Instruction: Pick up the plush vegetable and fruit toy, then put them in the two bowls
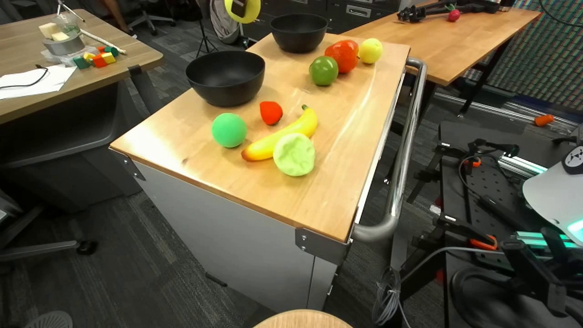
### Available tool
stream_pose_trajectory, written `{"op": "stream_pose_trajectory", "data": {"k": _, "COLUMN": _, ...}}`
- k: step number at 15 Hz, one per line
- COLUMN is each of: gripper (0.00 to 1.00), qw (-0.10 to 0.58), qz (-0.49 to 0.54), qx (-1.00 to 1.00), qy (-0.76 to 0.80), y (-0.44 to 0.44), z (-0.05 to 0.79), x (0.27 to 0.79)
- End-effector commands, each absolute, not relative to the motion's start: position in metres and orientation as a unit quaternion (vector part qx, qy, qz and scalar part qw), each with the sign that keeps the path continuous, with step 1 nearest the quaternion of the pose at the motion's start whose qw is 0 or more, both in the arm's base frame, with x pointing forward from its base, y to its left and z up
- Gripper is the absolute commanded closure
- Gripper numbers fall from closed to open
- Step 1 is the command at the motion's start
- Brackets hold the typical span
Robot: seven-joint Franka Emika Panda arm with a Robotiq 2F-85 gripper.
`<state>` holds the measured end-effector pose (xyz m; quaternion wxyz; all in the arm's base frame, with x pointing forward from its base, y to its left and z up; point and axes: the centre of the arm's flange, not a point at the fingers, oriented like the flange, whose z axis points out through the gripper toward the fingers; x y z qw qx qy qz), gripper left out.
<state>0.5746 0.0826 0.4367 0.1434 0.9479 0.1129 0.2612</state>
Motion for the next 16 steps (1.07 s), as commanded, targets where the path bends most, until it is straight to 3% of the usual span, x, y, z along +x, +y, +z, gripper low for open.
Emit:
{"op": "stream_pose_trajectory", "data": {"k": 1, "gripper": 0.72, "qw": 0.154, "qz": 0.291, "qx": 0.940, "qy": 0.087, "y": 0.069, "z": 0.394, "x": 0.637}}
{"op": "stream_pose_trajectory", "data": {"k": 6, "gripper": 0.72, "qw": 0.120, "qz": 0.259, "qx": 0.956, "qy": 0.063, "y": 0.056, "z": 0.341, "x": 0.665}}
{"op": "stream_pose_trajectory", "data": {"k": 7, "gripper": 0.24, "qw": 0.112, "qz": 0.252, "qx": 0.959, "qy": 0.062, "y": 0.057, "z": 0.337, "x": 0.665}}
{"op": "stream_pose_trajectory", "data": {"k": 9, "gripper": 0.16, "qw": 0.082, "qz": 0.231, "qx": 0.967, "qy": 0.065, "y": 0.063, "z": 0.341, "x": 0.658}}
{"op": "stream_pose_trajectory", "data": {"k": 11, "gripper": 0.01, "qw": 0.032, "qz": 0.185, "qx": 0.979, "qy": 0.074, "y": 0.073, "z": 0.357, "x": 0.645}}
{"op": "stream_pose_trajectory", "data": {"k": 16, "gripper": 0.00, "qw": 0.040, "qz": 0.088, "qx": 0.991, "qy": 0.092, "y": 0.108, "z": 0.400, "x": 0.588}}
